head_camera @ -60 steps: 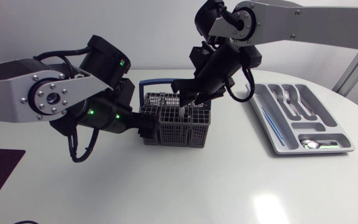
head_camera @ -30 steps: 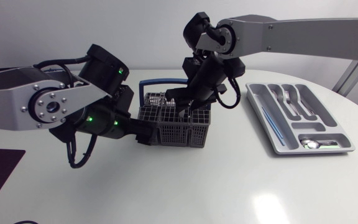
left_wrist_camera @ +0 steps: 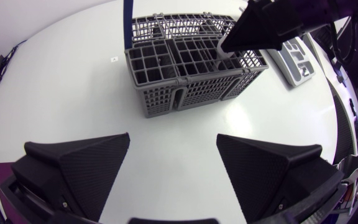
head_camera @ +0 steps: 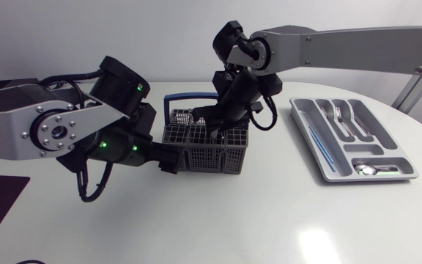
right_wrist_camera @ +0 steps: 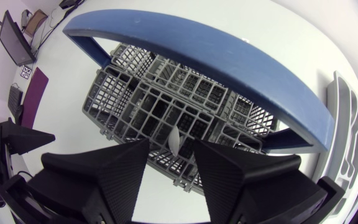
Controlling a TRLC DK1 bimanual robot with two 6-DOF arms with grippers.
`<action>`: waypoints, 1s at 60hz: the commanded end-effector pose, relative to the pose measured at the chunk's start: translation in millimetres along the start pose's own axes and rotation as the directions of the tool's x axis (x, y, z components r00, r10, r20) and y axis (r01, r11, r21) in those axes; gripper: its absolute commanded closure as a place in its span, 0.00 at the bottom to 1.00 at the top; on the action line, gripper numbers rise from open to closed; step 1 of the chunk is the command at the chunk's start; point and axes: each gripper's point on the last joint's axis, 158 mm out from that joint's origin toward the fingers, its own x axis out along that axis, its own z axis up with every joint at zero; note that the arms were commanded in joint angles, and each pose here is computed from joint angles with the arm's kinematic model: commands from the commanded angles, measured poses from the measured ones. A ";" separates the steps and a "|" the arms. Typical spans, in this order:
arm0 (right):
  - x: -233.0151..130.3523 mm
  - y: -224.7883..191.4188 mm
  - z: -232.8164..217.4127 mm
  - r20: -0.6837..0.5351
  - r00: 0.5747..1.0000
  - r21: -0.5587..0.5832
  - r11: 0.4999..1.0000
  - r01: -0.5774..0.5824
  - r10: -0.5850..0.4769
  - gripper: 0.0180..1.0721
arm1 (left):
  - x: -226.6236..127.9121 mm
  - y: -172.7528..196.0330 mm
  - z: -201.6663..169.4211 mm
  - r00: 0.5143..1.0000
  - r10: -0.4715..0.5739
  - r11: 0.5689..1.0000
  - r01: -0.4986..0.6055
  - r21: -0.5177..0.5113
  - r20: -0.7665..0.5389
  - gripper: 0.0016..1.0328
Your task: Unload the cutlery basket into the drawer organizer.
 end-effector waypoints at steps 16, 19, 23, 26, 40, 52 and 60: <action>12.5 2.5 2.9 0.001 1.000 0.022 1.000 0.010 -0.010 0.66 | 0.3 3.0 -9.8 1.000 -0.003 1.000 0.003 0.016 -0.011 0.05; 13.2 3.1 2.4 -0.001 1.000 0.020 1.000 0.009 -0.009 0.66 | 0.5 2.1 -10.7 1.000 -0.004 1.000 0.004 0.018 -0.013 0.05; 14.8 2.6 1.2 -0.005 1.000 0.022 1.000 0.011 -0.010 0.67 | 0.7 1.6 -11.2 1.000 -0.005 1.000 0.005 0.020 -0.013 0.05; 15.5 2.5 0.8 -0.007 1.000 0.021 1.000 0.011 -0.011 0.72 | 1.4 1.8 -12.1 1.000 -0.004 1.000 0.005 0.020 -0.016 0.05; 19.6 0.9 0.5 -0.010 1.000 0.023 1.000 0.014 -0.014 0.78 | 1.1 1.8 -13.9 1.000 -0.005 1.000 0.005 0.021 -0.018 0.05; 21.5 -2.6 2.8 -0.003 1.000 0.028 0.999 0.018 -0.018 0.83 | 1.4 2.1 -15.2 1.000 -0.004 1.000 0.005 0.021 -0.019 0.05; 21.8 -4.2 3.4 0.000 1.000 0.027 0.999 0.023 -0.023 0.84 | 1.5 1.4 -14.9 1.000 -0.006 1.000 0.007 0.022 -0.015 0.05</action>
